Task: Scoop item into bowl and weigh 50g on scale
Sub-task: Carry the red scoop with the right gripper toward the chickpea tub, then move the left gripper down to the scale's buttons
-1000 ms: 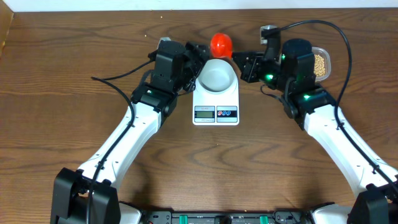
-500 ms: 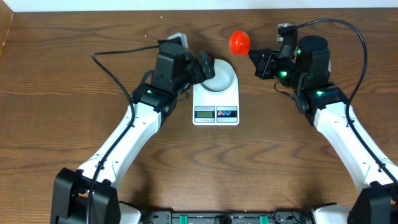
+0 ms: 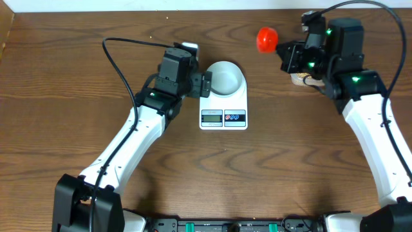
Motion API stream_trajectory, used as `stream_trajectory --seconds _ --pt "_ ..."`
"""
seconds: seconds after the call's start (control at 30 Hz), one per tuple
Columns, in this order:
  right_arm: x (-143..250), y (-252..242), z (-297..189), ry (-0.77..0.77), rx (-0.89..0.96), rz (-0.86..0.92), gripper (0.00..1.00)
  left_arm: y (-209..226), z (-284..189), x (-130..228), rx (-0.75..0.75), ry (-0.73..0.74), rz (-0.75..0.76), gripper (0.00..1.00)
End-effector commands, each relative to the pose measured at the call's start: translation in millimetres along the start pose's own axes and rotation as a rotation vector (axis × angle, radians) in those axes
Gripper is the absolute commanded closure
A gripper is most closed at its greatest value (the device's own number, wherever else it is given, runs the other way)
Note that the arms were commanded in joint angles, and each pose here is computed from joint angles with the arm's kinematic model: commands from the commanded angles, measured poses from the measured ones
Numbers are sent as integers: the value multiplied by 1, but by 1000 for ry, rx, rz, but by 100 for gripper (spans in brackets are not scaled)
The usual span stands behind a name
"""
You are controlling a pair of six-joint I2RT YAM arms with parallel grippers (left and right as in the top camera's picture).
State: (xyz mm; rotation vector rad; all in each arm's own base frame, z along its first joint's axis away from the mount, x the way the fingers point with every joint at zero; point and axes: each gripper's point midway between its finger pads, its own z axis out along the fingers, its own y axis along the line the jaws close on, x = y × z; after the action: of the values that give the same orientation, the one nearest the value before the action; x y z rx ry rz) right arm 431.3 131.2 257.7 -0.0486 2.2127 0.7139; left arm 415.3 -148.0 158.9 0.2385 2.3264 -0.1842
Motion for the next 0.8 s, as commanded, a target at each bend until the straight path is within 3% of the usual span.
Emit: stream_trajectory --seconds 0.0,0.13,0.33,0.77 --pt "-9 -15 -7 -17 41 -23 99 28 -5 2 -123 12 27 0" --pt "-9 -24 -10 -14 59 -6 99 27 -5 9 -104 37 -19 0" --pt "-3 -27 -10 13 69 0 99 -3 -5 21 67 94 -36 0" --pt "5 -30 -11 42 80 -18 99 -4 -36 75 99 322 21 0"
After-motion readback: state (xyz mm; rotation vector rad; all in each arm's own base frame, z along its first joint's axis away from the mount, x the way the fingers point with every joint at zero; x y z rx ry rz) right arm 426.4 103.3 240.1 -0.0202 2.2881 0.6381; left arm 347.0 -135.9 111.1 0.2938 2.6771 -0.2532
